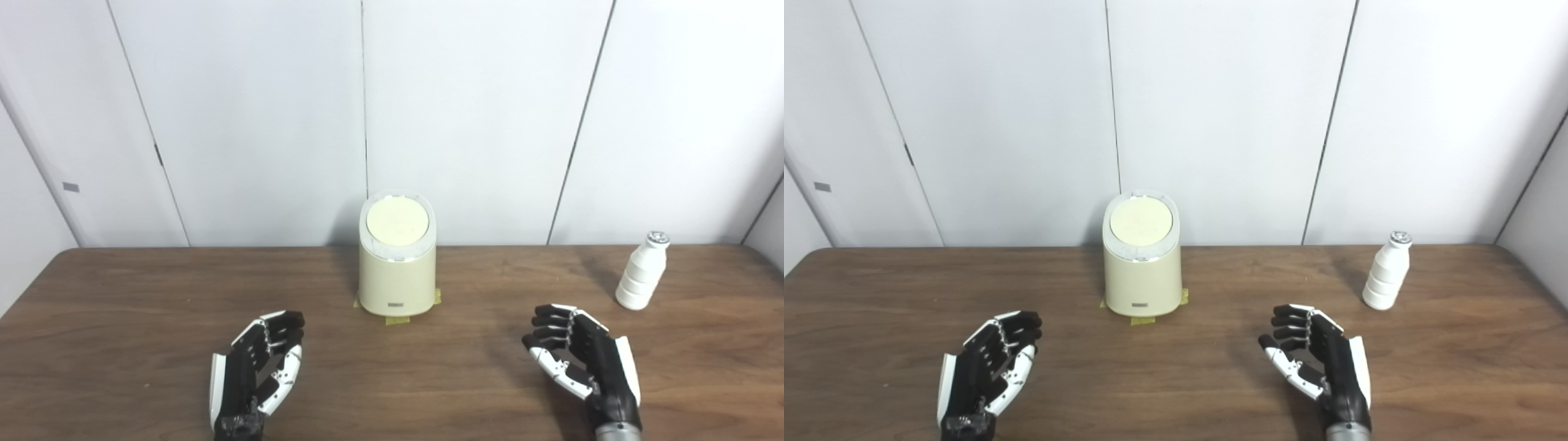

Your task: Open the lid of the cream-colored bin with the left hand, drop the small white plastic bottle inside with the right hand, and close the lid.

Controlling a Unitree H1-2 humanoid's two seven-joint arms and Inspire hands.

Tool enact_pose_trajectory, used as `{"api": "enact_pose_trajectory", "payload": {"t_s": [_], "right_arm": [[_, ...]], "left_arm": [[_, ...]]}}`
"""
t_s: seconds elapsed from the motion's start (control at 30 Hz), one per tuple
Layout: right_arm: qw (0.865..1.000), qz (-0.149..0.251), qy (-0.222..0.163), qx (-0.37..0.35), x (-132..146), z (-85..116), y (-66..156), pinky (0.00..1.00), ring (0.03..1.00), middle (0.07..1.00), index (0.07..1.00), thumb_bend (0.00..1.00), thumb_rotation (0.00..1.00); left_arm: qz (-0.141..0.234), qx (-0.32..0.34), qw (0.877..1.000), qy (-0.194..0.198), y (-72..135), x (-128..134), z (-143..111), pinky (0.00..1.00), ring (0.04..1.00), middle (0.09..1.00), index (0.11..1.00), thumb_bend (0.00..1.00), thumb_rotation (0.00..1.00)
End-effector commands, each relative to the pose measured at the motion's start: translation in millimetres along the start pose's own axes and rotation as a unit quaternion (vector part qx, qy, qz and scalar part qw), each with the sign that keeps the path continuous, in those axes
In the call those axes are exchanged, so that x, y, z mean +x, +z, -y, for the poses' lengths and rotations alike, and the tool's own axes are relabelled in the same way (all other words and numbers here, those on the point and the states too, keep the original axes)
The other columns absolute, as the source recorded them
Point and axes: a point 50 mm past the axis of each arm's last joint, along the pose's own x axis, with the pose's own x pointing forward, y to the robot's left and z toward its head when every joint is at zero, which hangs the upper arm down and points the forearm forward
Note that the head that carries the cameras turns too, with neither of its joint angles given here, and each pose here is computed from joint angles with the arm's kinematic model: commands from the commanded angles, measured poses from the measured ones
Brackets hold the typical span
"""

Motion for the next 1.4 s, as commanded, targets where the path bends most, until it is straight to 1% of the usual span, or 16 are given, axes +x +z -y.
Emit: {"api": "enact_pose_trajectory", "payload": {"t_s": [0.0, 0.57, 0.6, 0.63, 0.67, 0.7, 0.73, 0.77, 0.8, 0.83, 0.87, 0.93, 1.1, 1.23, 1.33, 1.37], "right_arm": [[0.999, 0.036, -0.004, 0.000, 10, 2, 13, 0.48, 0.565, 0.600, 0.601, 0.27, 0.13], [0.999, 0.035, -0.003, 0.001, 11, -2, 11, 0.48, 0.561, 0.596, 0.600, 0.28, 0.14], [0.999, 0.036, -0.003, 0.003, 11, -2, 11, 0.48, 0.561, 0.595, 0.599, 0.28, 0.15], [0.999, 0.039, -0.004, 0.003, 11, -3, 11, 0.48, 0.560, 0.593, 0.598, 0.28, 0.16], [0.999, 0.041, -0.004, 0.004, 11, -3, 10, 0.47, 0.556, 0.589, 0.595, 0.28, 0.14], [0.999, 0.044, -0.004, 0.002, 12, -3, 10, 0.47, 0.554, 0.587, 0.594, 0.28, 0.13], [0.999, 0.045, -0.004, 0.001, 12, -3, 10, 0.47, 0.551, 0.586, 0.593, 0.28, 0.13], [0.999, 0.044, -0.004, 0.001, 12, -4, 10, 0.47, 0.550, 0.587, 0.592, 0.28, 0.14], [0.999, 0.041, -0.004, 0.000, 12, -4, 9, 0.47, 0.550, 0.587, 0.592, 0.29, 0.15], [0.999, 0.036, -0.004, 0.001, 12, -4, 9, 0.47, 0.556, 0.592, 0.597, 0.28, 0.15], [0.999, 0.033, -0.004, 0.001, 12, -5, 9, 0.48, 0.564, 0.599, 0.602, 0.28, 0.16], [1.000, 0.030, -0.004, 0.001, 13, -5, 8, 0.49, 0.570, 0.603, 0.606, 0.28, 0.17], [1.000, 0.030, -0.005, 0.005, 13, -7, 6, 0.49, 0.575, 0.612, 0.605, 0.28, 0.17], [1.000, 0.028, -0.005, 0.003, 14, -7, 6, 0.48, 0.575, 0.612, 0.607, 0.28, 0.13], [1.000, 0.031, -0.003, 0.000, 14, -8, 5, 0.49, 0.575, 0.612, 0.606, 0.28, 0.15], [0.999, 0.032, -0.002, -0.002, 14, -9, 5, 0.48, 0.574, 0.611, 0.606, 0.28, 0.15]], "left_arm": [[0.001, 0.013, 1.000, -0.007, -5, -4, -2, 0.56, 0.635, 0.656, 0.645, 0.26, 0.15], [0.002, 0.018, 1.000, -0.006, -8, -3, -3, 0.57, 0.637, 0.657, 0.646, 0.26, 0.16], [0.006, 0.027, 1.000, -0.006, -8, -3, -4, 0.57, 0.638, 0.658, 0.647, 0.26, 0.21], [0.011, 0.039, 0.999, -0.006, -8, -2, -4, 0.57, 0.642, 0.662, 0.651, 0.25, 0.36], [0.015, 0.047, 0.999, -0.006, -8, -2, -4, 0.57, 0.648, 0.667, 0.658, 0.27, 0.62], [0.020, 0.055, 0.998, -0.007, -6, -1, -5, 0.57, 0.650, 0.669, 0.660, 0.27, 0.71], [0.023, 0.060, 0.998, -0.007, -5, -1, -5, 0.59, 0.666, 0.685, 0.676, 0.36, 0.85], [0.024, 0.063, 0.998, -0.007, -5, 0, -5, 0.61, 0.681, 0.700, 0.691, 0.44, 0.94], [0.025, 0.067, 0.997, -0.006, -1, 1, -5, 0.62, 0.686, 0.705, 0.696, 0.47, 0.97], [0.024, 0.068, 0.997, -0.004, 2, 2, -4, 0.64, 0.704, 0.722, 0.713, 0.53, 0.98], [0.023, 0.068, 0.997, -0.002, 5, 3, -3, 0.66, 0.728, 0.744, 0.733, 0.58, 0.97], [0.022, 0.069, 0.997, 0.002, 10, 5, -2, 0.68, 0.744, 0.760, 0.747, 0.61, 0.96], [0.032, 0.076, 0.997, 0.010, 24, 13, 0, 0.74, 0.813, 0.829, 0.816, 0.58, 0.91], [0.041, 0.080, 0.996, 0.012, 40, 24, 1, 0.76, 0.819, 0.833, 0.828, 0.56, 0.89], [0.050, 0.081, 0.995, 0.010, 54, 37, 1, 0.75, 0.821, 0.835, 0.831, 0.59, 0.89], [0.052, 0.082, 0.995, 0.011, 58, 41, 2, 0.75, 0.824, 0.837, 0.833, 0.61, 0.90]]}}
